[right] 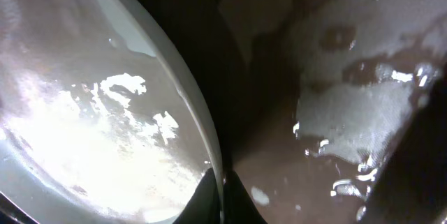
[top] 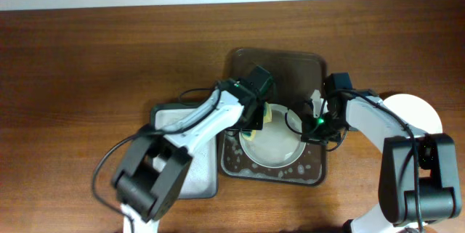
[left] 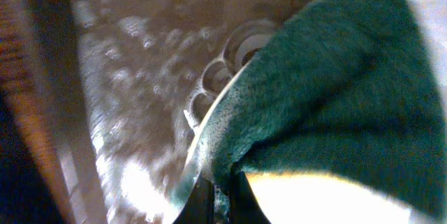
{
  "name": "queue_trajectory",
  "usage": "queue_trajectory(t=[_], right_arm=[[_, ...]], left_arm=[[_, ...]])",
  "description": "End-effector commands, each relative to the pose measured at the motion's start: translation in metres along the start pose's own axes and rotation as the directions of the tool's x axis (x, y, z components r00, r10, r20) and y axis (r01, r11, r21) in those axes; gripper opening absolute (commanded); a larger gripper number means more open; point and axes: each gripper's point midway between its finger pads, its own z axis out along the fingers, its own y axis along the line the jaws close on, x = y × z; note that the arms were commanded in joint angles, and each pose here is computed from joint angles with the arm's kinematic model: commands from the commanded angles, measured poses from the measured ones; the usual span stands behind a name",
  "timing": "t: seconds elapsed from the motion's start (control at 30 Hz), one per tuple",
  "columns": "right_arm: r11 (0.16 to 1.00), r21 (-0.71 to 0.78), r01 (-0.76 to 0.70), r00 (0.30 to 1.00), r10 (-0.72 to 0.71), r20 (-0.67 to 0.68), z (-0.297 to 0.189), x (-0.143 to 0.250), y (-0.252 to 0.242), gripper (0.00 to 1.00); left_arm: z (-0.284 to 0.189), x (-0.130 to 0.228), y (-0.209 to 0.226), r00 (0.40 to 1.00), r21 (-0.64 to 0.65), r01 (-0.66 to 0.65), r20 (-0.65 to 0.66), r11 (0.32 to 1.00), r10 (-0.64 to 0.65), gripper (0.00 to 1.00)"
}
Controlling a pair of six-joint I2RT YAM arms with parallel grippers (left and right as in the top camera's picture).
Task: Clean dirty plates on tray and stack at the side
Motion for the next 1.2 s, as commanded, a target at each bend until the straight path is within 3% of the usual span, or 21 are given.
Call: queue_trajectory(t=[0.0, 0.07, 0.17, 0.23, 0.33, 0.37, 0.4, 0.43, 0.5, 0.7, 0.77, 0.83, 1.0, 1.17], right_arm=[[0.996, 0.094, -0.004, 1.0, 0.003, 0.013, -0.009, 0.007, -0.018, 0.04], [0.995, 0.099, 0.019, 0.994, -0.029, 0.103, -0.036, 0.001, -0.01, 0.04], [0.983, 0.181, 0.034, 0.965, -0.079, 0.251, -0.082, -0.002, -0.01, 0.04], [0.972, 0.229, 0.051, 0.924, -0.133, 0.359, -0.114, -0.002, -0.004, 0.04], [0.936, 0.34, 0.094, 0.842, -0.257, 0.474, -0.15, 0.001, 0.013, 0.04], [0.907, 0.415, 0.074, 0.805, -0.299, 0.511, -0.162, 0.001, 0.017, 0.04], [0.89, 0.452, 0.064, 0.792, -0.321, 0.52, -0.166, 0.001, 0.018, 0.04], [0.86, 0.506, 0.066, 0.777, -0.362, 0.514, -0.168, 0.002, 0.022, 0.04], [0.795, 0.603, 0.069, 0.745, -0.443, 0.498, -0.17, 0.003, 0.031, 0.04], [0.574, 0.818, 0.022, 0.584, -0.672, 0.456, -0.199, 0.016, 0.066, 0.04], [0.505, 0.863, 0.002, 0.514, -0.741, 0.432, -0.209, 0.024, 0.081, 0.04], [0.419, 0.906, -0.066, 0.383, -0.828, 0.411, -0.229, 0.038, 0.108, 0.04], [0.39, 0.916, -0.092, 0.321, -0.859, 0.398, -0.237, 0.047, 0.121, 0.04], [0.39, 0.916, -0.094, 0.319, -0.86, 0.399, -0.237, 0.047, 0.121, 0.04]], left_arm=[[-0.091, -0.025, 0.011, 0.981, 0.074, -0.037, 0.192, 0.997, 0.022, 0.0], [-0.155, -0.016, 0.042, 0.964, 0.078, -0.027, 0.265, 0.997, 0.005, 0.0], [-0.186, 0.005, 0.118, 0.969, -0.036, 0.061, 0.241, 0.997, -0.051, 0.06], [-0.177, 0.021, 0.157, 0.976, -0.112, 0.149, 0.176, 0.983, -0.128, 0.02], [-0.132, 0.05, 0.184, 0.972, -0.108, 0.231, 0.06, 0.967, -0.226, 0.0], [-0.107, 0.061, 0.186, 0.967, -0.072, 0.254, 0.024, 0.964, -0.253, 0.05], [-0.09, 0.068, 0.187, 0.963, -0.043, 0.268, 0.008, 0.962, -0.268, 0.16], [-0.077, 0.073, 0.185, 0.961, -0.017, 0.276, -0.004, 0.961, -0.277, 0.35], [-0.069, 0.076, 0.183, 0.96, 0.007, 0.279, -0.009, 0.96, -0.279, 0.56], [-0.106, 0.07, 0.17, 0.964, 0.093, 0.238, 0.101, 0.967, -0.247, 0.82], [-0.124, 0.068, 0.168, 0.956, 0.112, 0.224, 0.17, 0.968, -0.241, 1.0], [-0.132, 0.067, 0.167, 0.951, 0.121, 0.217, 0.2, 0.969, -0.238, 1.0], [-0.132, 0.067, 0.167, 0.949, 0.123, 0.223, 0.2, 0.967, -0.244, 1.0], [-0.132, 0.067, 0.167, 0.949, 0.123, 0.223, 0.2, 0.967, -0.244, 1.0]])
